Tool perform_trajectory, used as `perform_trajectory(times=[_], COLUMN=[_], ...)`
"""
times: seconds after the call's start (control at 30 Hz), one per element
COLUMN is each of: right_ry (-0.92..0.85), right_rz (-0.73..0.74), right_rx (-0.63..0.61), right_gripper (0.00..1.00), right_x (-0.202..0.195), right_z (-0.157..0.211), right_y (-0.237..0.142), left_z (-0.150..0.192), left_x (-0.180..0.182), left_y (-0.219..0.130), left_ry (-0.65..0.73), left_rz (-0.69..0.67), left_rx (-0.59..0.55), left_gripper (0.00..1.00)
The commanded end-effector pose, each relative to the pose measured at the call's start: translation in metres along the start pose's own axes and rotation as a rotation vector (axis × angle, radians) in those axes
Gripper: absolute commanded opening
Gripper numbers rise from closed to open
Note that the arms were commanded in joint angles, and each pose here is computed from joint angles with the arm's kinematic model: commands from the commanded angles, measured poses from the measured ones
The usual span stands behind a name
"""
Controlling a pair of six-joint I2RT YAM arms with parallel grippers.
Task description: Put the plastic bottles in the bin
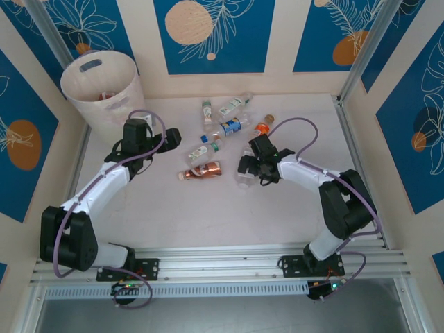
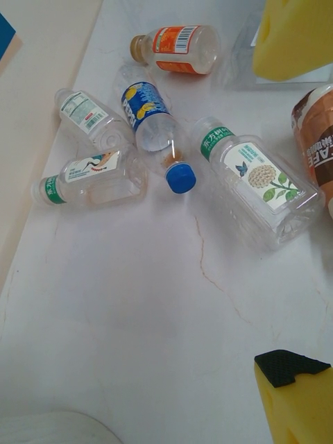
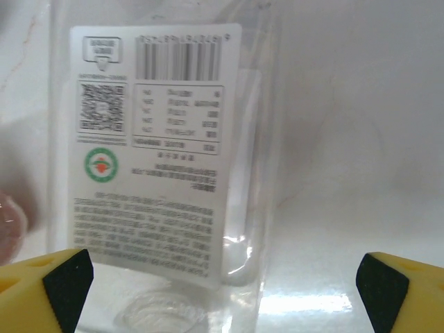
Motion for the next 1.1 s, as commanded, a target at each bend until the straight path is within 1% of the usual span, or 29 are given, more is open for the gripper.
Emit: perform_trajectory(times=[0.0, 0.07, 0.2, 0.27, 0.33, 0.37, 0.5, 0.57, 0.63, 0.67, 0.7, 0.77, 0.83, 0.9, 0.97, 1.07], right_ry=[0.017, 0.011, 0.021, 0.004, -0.035, -0.051, -0.057, -0.050, -0.054, -0.063, -0.080, -0.117, -0.168, -0.233, -0.312, -0.451], right_rz=[-0.009, 0.028, 0.000, 0.074, 0.181, 0.205, 0.214, 0.223, 0.203, 0.193, 0.180, 0.158, 0.108, 0.049, -0.013, -0.177], right_rx=[0.052, 0.064, 0.060, 0.099, 0.155, 0.174, 0.232, 0.228, 0.197, 0.173, 0.134, 0.045, -0.051, -0.139, -0.228, -0.333], right_gripper=[1.00, 1.00, 1.00, 1.00, 1.00, 0.99, 1.00, 1.00, 0.99, 0.97, 0.93, 0.79, 0.70, 0.67, 0.67, 0.67], right_x=[0.018, 0.019, 0.026, 0.021, 0.013, 0.012, 0.015, 0.014, 0.016, 0.018, 0.020, 0.024, 0.030, 0.038, 0.050, 0.075], right_z=[0.001, 0.002, -0.001, 0.002, 0.009, 0.012, 0.022, 0.023, 0.019, 0.016, 0.010, -0.001, -0.012, -0.020, -0.026, -0.028], right_y=[-0.003, 0.002, 0.007, 0.014, 0.023, 0.027, 0.044, 0.049, 0.044, 0.040, 0.033, 0.016, -0.003, -0.021, -0.037, -0.057], left_z=[0.003, 0.003, 0.004, 0.005, 0.006, 0.007, 0.009, 0.008, 0.009, 0.009, 0.010, 0.012, 0.017, 0.023, 0.029, 0.038], left_x=[0.000, 0.002, 0.006, 0.009, 0.010, 0.010, 0.010, 0.010, 0.008, 0.006, 0.003, -0.005, -0.019, -0.036, -0.058, -0.097], left_y=[-0.001, -0.002, -0.005, -0.005, -0.003, -0.003, -0.001, -0.001, -0.001, -0.001, -0.001, -0.001, 0.000, -0.001, -0.005, -0.017], left_ry=[0.008, 0.019, 0.033, 0.033, 0.033, 0.032, 0.027, 0.027, 0.027, 0.028, 0.027, 0.017, 0.011, 0.016, 0.031, 0.063], left_rz=[-0.004, -0.016, -0.038, -0.046, -0.046, -0.045, -0.045, -0.043, -0.032, -0.021, -0.001, 0.046, 0.121, 0.215, 0.341, 0.560], left_rx=[0.015, 0.010, -0.001, -0.002, 0.002, 0.006, 0.014, 0.016, 0.022, 0.028, 0.040, 0.070, 0.112, 0.155, 0.202, 0.278], left_gripper=[1.00, 1.00, 1.00, 1.00, 1.00, 1.00, 1.00, 1.00, 1.00, 1.00, 1.00, 1.00, 1.00, 1.00, 1.00, 1.00])
Point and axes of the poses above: each hand's point on the last joint's axis, 136 mm out from that joint toward the fingers, its own y axis out along the fingers, its own x axis along the line the jaws close on, z = x × y, the point moved 4 cm from there along -y, back along the fingers, and after that the axes turned 12 degrees about -y, right-handed, at the moved point
